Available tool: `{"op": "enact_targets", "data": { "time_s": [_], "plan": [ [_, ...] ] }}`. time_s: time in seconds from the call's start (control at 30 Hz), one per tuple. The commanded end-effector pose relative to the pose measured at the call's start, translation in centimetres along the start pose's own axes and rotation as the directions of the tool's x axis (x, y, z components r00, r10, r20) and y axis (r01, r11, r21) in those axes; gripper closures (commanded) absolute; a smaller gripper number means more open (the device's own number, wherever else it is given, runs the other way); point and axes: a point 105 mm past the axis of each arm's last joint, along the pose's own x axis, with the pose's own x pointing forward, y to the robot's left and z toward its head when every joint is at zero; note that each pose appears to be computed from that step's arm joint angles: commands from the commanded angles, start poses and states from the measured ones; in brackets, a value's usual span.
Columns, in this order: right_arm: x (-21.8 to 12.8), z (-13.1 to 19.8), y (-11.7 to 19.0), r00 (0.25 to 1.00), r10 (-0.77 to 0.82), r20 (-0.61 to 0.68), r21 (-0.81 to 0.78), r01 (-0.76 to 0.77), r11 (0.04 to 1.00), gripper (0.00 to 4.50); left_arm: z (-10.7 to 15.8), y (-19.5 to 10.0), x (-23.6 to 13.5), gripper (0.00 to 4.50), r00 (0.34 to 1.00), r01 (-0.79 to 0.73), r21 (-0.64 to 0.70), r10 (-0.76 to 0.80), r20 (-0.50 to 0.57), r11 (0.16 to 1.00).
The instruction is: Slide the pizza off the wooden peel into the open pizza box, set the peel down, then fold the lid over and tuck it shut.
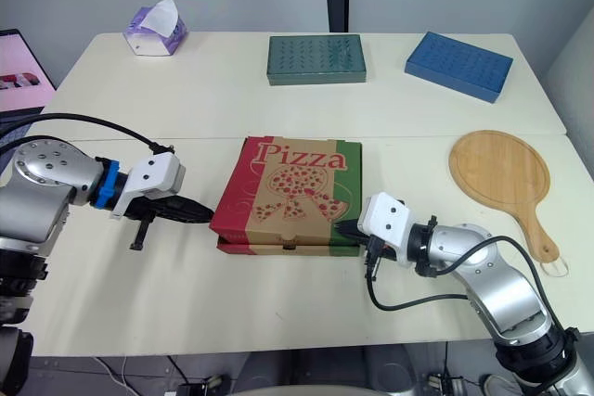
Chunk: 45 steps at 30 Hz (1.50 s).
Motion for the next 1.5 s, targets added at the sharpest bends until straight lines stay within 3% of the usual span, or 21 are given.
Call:
{"op": "enact_targets", "data": {
  "time_s": [0.03, 0.3, 0.57, 0.7, 0.87, 1.07, 1.37, 1.5],
  "plan": [
    [0.0, 0.7, 0.5, 1.000, 0.020, 0.015, -0.023, -0.020, 1.000, 4.46, 1.4, 0.0, -0.2, 4.50, 1.000, 0.007, 0.043, -0.008, 0.021, 0.999],
    [0.0, 0.7, 0.7, 1.000, 0.020, 0.019, -0.018, -0.020, 1.000, 4.46, 3.0, -0.3, -0.3, 4.50, 0.996, 0.019, -0.002, -0.019, 0.090, 1.000],
    [0.1, 0.6, 0.6, 1.000, 0.016, 0.014, -0.024, -0.016, 1.000, 4.46, 0.5, 1.0, -2.6, 4.50, 0.994, -0.106, -0.046, 0.106, 0.008, 0.993],
    [0.1, 0.1, 0.5, 1.000, 0.004, -0.005, -0.036, -0.005, 0.999, 4.46, 3.1, 1.6, -3.9, 4.50, 0.971, -0.154, -0.126, 0.174, 0.164, 0.980],
    [0.3, 0.0, 0.1, 1.000, -0.006, -0.018, -0.065, 0.005, 0.998, 4.46, 5.1, 0.4, -0.9, 4.50, 0.955, -0.117, -0.154, 0.154, 0.252, 0.981],
    [0.5, -0.3, -0.4, 0.999, -0.022, -0.034, -0.087, 0.019, 0.996, 4.46, 2.1, -0.5, 3.0, 4.50, 0.969, -0.131, -0.231, 0.174, 0.174, 0.964],
    [0.5, -1.5, -0.8, 0.995, -0.038, -0.095, -0.123, 0.026, 0.992, 4.46, -1.1, -1.2, 5.2, 4.50, 0.969, -0.151, -0.344, 0.208, 0.137, 0.927],
    [0.4, 0.0, -1.4, 0.998, -0.067, -0.008, -0.140, 0.065, 0.988, 4.46, 0.5, -0.8, 3.8, 4.50, 0.930, -0.170, -0.370, 0.273, 0.248, 0.913]
  ]
}}
